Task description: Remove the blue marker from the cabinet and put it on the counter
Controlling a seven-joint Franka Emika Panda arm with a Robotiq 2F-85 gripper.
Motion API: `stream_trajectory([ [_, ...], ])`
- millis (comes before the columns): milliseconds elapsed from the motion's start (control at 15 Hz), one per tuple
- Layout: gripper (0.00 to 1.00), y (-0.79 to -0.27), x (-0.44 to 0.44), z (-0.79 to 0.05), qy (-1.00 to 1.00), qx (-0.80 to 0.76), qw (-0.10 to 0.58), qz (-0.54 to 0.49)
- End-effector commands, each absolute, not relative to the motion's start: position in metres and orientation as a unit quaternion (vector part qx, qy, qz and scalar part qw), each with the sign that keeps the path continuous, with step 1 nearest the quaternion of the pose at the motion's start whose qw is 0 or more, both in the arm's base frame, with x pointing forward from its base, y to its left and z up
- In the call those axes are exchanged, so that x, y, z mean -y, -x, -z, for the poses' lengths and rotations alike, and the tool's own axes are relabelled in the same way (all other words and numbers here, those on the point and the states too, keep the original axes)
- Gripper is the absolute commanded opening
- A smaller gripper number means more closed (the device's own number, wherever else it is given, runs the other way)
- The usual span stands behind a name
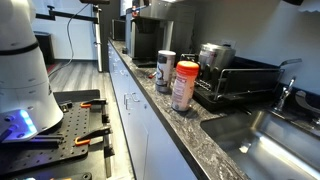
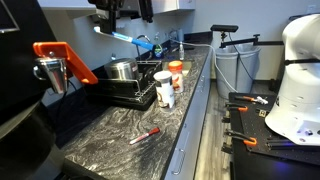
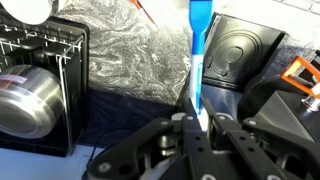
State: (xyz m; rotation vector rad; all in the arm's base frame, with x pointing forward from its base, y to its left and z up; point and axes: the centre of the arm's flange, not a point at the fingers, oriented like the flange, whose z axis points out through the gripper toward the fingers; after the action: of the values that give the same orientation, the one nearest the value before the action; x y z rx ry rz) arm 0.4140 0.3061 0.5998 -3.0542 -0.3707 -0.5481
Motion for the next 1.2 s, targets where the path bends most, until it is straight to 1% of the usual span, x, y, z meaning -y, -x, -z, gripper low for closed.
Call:
stream_trajectory([
  [0,0.03,-0.429,-0.290,-0.585,0.983,0.095,-0.001,0.155],
  [333,0.03,-0.446,-0.217,-0.541,0.990,0.096,0.014,0.100],
  [533,0.03,-0.455,-0.194,-0.510,0.989,0.128,0.034,0.063],
  [800,0.03,-0.458,-0.188,-0.475,0.984,0.175,0.039,0.027],
  [1133,0.03,-0.461,-0.216,-0.448,0.983,0.184,-0.004,0.012],
])
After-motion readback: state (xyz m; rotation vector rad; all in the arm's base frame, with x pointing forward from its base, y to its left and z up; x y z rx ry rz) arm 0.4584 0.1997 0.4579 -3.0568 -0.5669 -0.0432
